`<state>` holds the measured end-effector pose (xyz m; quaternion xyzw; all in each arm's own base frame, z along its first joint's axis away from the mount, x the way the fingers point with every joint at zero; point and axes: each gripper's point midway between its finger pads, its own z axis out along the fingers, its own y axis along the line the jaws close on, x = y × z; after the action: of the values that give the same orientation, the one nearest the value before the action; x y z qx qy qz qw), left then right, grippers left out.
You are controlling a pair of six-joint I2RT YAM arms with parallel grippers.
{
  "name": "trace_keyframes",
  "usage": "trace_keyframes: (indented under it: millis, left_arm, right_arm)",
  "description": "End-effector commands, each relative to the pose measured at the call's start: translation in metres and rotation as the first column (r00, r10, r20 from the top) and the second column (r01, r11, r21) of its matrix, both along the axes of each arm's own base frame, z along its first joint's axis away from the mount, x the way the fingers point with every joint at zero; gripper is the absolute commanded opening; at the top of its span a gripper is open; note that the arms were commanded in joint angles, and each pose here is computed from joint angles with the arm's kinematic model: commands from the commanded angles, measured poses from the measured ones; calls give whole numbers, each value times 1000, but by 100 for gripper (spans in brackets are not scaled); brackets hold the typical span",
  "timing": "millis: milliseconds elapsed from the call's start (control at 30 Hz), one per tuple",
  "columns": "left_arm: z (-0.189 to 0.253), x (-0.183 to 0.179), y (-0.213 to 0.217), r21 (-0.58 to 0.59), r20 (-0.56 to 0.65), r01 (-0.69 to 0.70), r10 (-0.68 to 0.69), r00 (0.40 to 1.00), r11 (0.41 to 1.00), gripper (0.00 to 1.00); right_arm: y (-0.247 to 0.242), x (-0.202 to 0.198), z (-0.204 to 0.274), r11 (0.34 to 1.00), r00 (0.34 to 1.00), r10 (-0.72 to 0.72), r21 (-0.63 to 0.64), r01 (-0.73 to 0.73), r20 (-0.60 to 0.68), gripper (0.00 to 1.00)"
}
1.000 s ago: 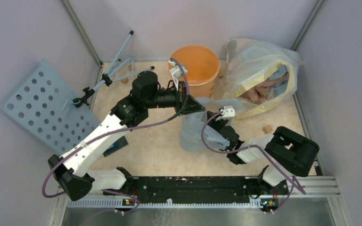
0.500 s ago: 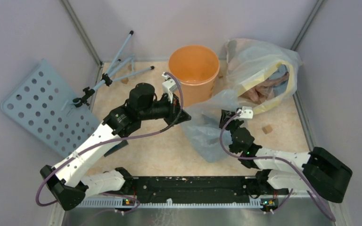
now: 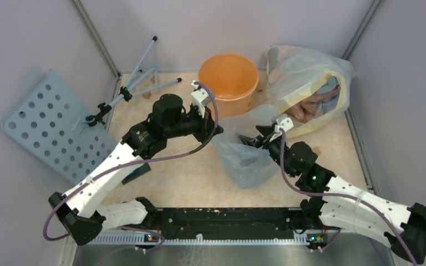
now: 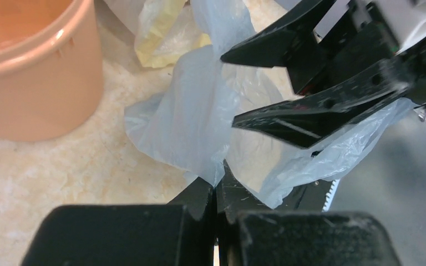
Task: Put the trash bags into the trash bin
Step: Unfold the trash bag at the center of the board.
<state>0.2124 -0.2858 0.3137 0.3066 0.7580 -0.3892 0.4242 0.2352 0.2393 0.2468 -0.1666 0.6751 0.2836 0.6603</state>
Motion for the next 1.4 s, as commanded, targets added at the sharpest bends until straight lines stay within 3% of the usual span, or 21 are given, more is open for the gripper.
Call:
trace_keyframes:
  millis: [0, 300, 500, 833, 1133, 1367]
  left_arm:
    - [51, 4, 2, -66, 204, 37, -23, 979, 997, 0]
    - [63, -3, 3, -34, 307, 109, -93, 947, 993, 0]
    - [60, -6, 2, -27, 344, 138, -121, 931, 990, 0]
    - [41, 0, 6, 28, 350, 117, -120, 929, 993, 0]
    - [16, -3, 10, 91, 339, 137, -160, 927, 986, 0]
    - [9, 0, 22, 122, 360, 81, -120, 925, 989, 0]
  right_arm:
    - [-25, -2, 44, 996, 997, -67, -56, 68, 26, 76]
    - [-66, -5, 57, 960, 981, -194, -212, 185, -20, 83]
    - [-38, -22, 29, 941, 991, -4, -335, -43, -137, 86]
    - [6, -55, 2, 893, 938, 301, -295, -340, -171, 82]
    - [36, -45, -29, 880, 911, 334, -267, -393, -242, 71]
    - [83, -89, -31, 754, 793, 572, -246, -609, -210, 70]
